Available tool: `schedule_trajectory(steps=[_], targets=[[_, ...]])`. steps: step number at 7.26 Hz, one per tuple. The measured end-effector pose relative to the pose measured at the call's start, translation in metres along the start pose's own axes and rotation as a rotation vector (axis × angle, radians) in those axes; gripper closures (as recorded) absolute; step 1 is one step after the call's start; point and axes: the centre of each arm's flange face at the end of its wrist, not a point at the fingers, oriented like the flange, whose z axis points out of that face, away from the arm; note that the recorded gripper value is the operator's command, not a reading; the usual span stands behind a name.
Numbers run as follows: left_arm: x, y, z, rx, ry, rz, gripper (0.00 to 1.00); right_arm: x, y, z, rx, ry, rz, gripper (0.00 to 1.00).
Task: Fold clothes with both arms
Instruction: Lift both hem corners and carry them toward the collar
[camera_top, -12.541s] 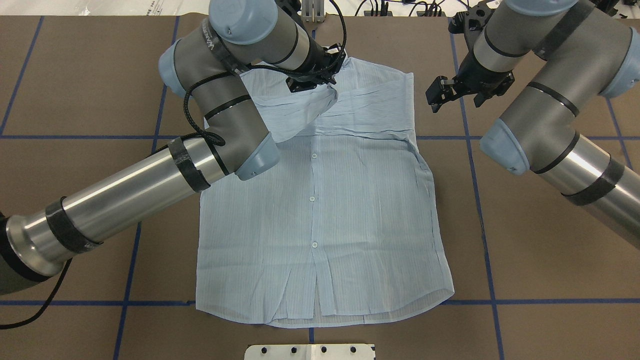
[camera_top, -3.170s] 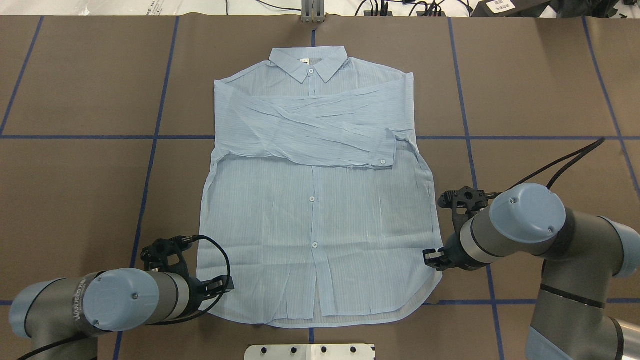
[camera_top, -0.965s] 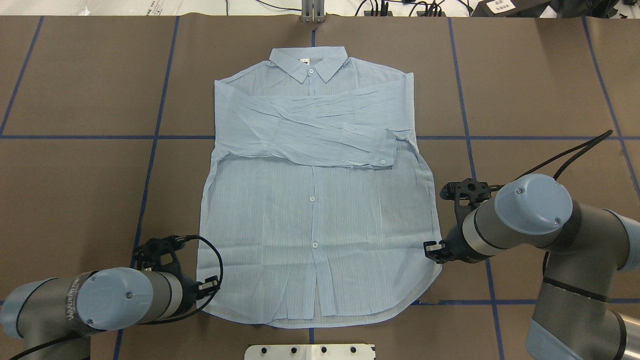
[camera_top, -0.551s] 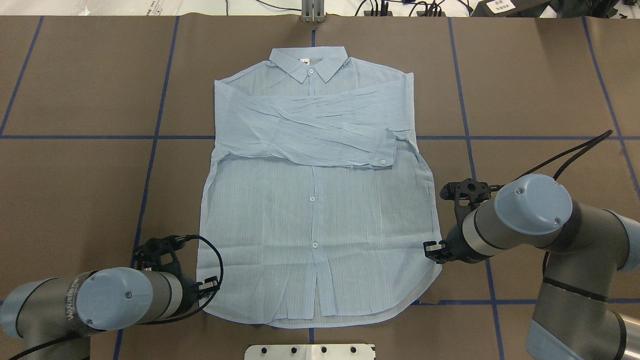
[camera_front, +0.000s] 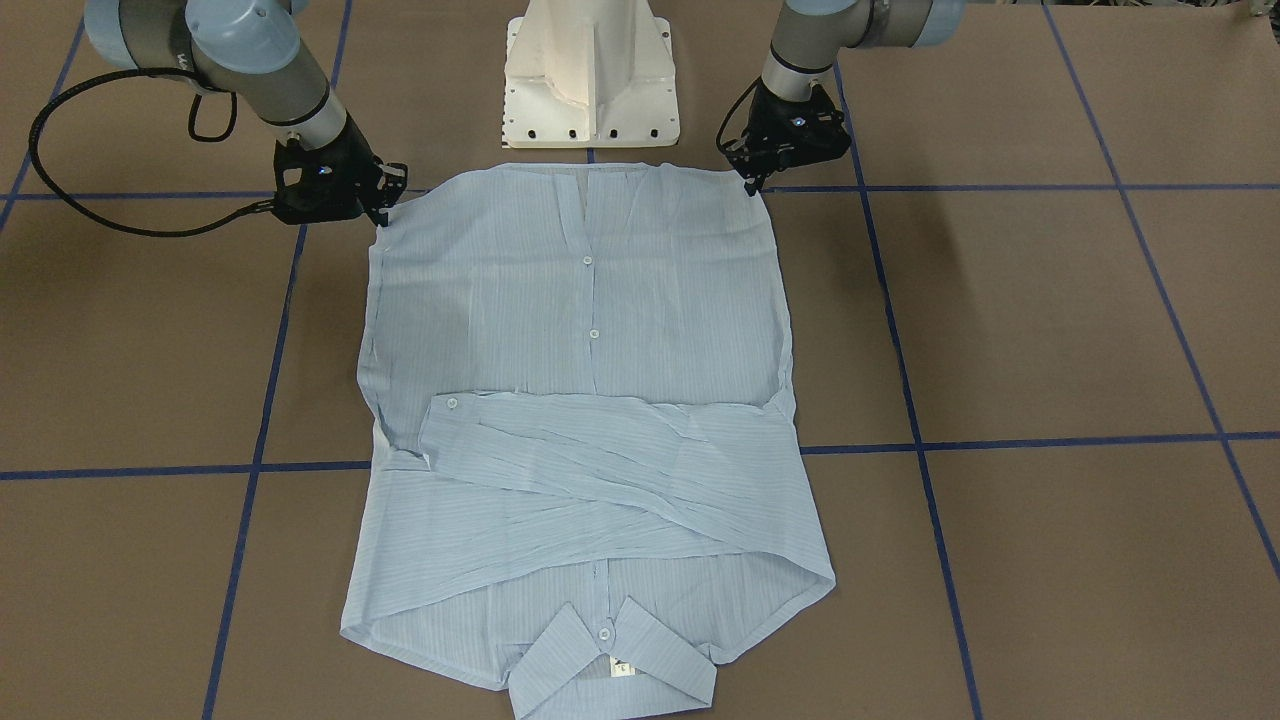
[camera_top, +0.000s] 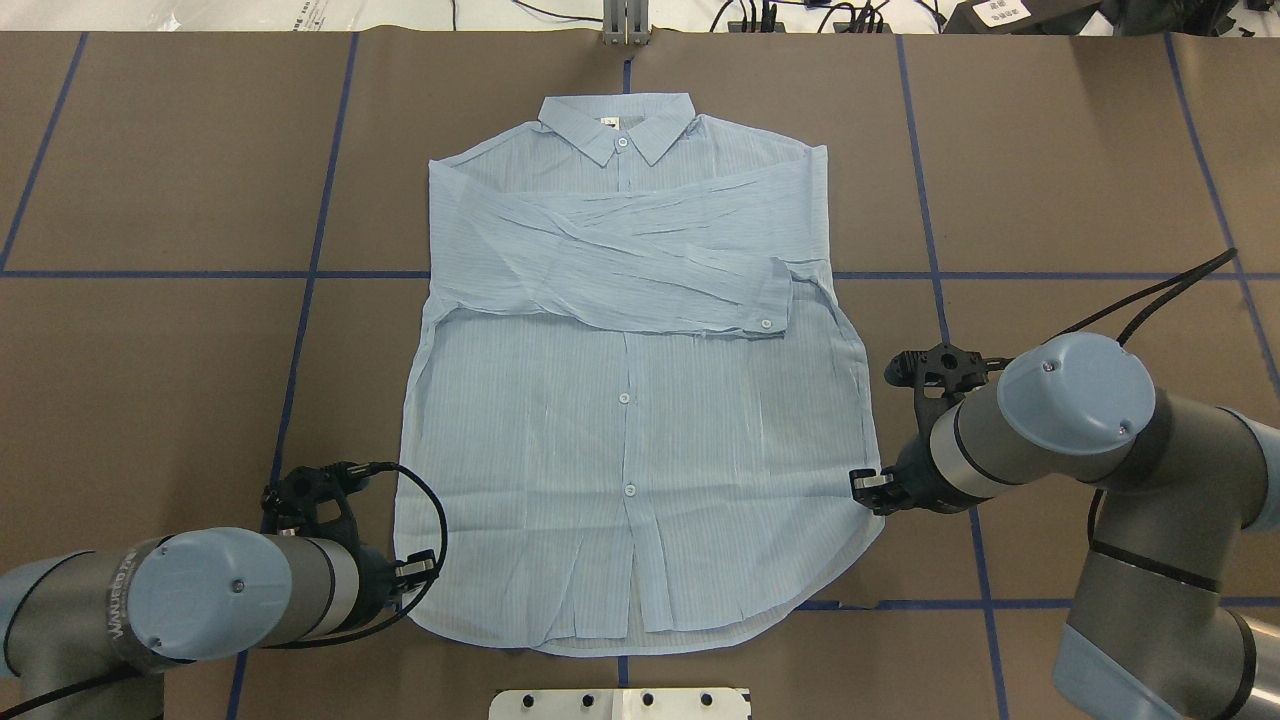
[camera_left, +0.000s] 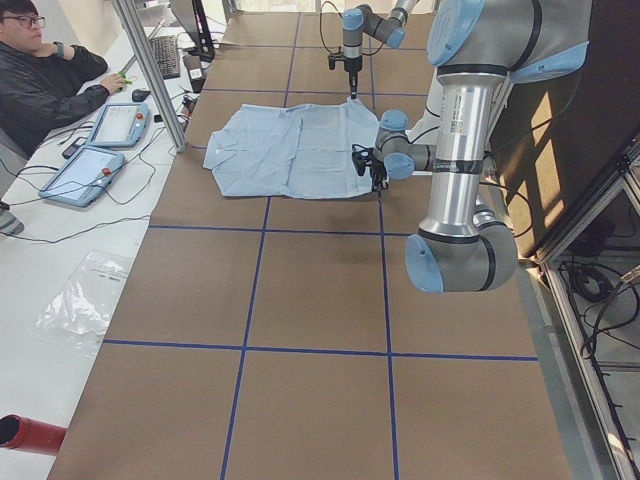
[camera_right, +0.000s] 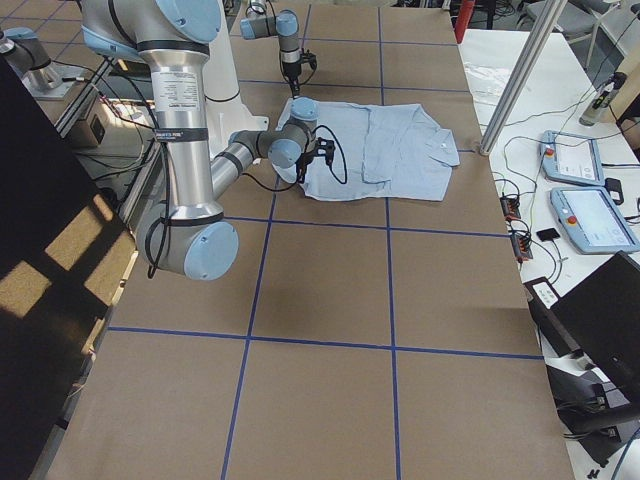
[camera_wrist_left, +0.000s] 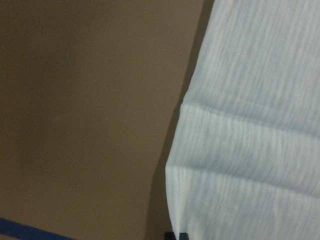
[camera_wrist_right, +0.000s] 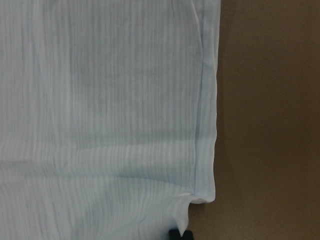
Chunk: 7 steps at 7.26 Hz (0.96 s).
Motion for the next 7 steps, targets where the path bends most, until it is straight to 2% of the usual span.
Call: schedule_trajectory(steps=[3, 7], targets=[[0.002, -0.021, -0.017, 0.031, 0.004, 0.072, 1.00, -0.006, -0.019, -0.021, 0.009, -0.044, 0.019, 1.00], [-0.004, -0.047, -0.016, 0.058, -0.015, 0.146, 1.00, 0.003, -0.035, -0.035, 0.015, -0.059, 0.042, 1.00]])
